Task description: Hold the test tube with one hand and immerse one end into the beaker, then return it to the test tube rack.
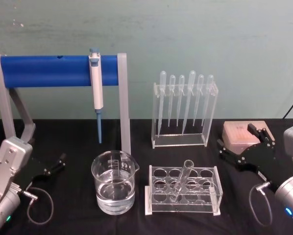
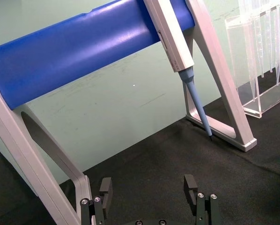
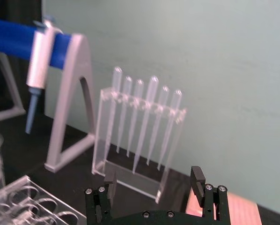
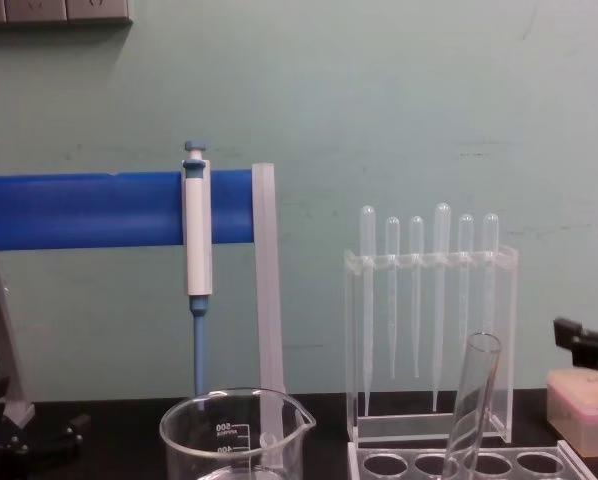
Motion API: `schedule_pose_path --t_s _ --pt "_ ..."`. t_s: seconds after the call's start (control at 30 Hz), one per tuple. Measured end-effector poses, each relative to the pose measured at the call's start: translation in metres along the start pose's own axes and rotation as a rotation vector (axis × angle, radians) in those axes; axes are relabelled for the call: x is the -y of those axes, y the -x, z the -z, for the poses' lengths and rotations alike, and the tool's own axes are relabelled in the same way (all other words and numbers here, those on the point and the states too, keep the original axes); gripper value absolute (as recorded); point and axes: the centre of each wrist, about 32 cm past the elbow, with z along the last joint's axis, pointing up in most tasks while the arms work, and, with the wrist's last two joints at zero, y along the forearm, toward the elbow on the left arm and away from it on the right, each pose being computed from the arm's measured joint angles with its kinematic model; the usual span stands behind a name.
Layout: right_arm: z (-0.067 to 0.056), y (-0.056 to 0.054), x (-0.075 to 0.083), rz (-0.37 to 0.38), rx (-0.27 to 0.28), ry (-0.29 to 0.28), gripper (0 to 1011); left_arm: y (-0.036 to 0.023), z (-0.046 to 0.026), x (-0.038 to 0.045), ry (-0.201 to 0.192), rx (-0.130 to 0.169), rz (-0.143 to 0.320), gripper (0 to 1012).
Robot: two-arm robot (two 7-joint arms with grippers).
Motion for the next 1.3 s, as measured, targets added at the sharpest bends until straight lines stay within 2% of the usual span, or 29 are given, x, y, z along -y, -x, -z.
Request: schedule_pose_path --t_s 0.13,0.3,0.4,1.3 --pt "0.007 0.001 -0.003 0.023 -0.006 0.044 1002 0.0 0.0 0.0 0.0 0.0 0.0 1000" --pt "0.01 0.001 -0.006 0.028 -0.007 0.061 1002 0.0 0.0 0.0 0.0 0.0 0.0 1000" --pt "0.012 0.0 -0.009 0.008 -0.012 0.062 1002 0.0 0.0 0.0 0.0 0.0 0.0 1000" --pt "0.011 0.001 -0.008 0.009 -0.01 0.06 1002 0.0 0.0 0.0 0.0 0.0 0.0 1000"
